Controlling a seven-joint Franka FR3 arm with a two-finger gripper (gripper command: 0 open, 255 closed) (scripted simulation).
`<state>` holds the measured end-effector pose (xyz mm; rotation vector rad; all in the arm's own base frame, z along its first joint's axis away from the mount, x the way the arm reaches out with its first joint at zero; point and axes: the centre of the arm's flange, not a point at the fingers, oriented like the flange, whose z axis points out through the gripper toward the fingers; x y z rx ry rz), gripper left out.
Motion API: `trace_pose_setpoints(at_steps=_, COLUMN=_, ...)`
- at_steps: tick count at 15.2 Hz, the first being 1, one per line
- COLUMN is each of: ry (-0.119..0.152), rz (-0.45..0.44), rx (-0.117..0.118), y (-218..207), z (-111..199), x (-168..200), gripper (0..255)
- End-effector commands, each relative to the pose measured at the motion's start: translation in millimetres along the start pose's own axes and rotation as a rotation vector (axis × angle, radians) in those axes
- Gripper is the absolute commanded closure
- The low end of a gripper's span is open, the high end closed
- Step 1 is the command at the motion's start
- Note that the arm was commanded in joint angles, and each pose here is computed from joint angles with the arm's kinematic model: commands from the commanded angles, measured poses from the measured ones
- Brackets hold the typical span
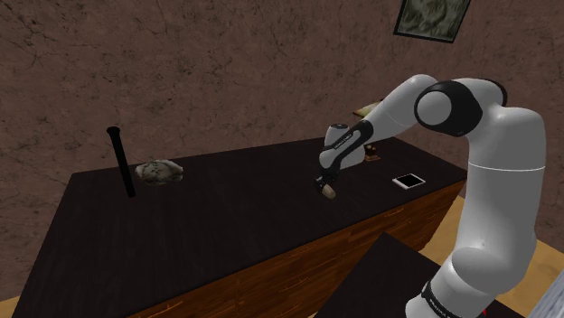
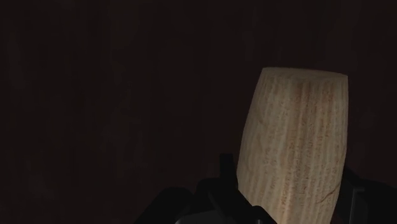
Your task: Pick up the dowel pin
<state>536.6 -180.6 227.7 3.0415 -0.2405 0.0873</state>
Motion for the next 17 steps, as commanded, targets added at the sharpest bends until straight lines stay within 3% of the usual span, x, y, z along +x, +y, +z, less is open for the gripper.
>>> trace_pose_setpoints(at_steps=1, ry=-0.001, rz=0.001, rx=0.000, y=1, z=-5, x=0, gripper=255)
trace_pose_setpoints(at_steps=17, ry=-0.001, rz=0.001, rx=0.000, y=7, z=-79, x=5, gripper=255)
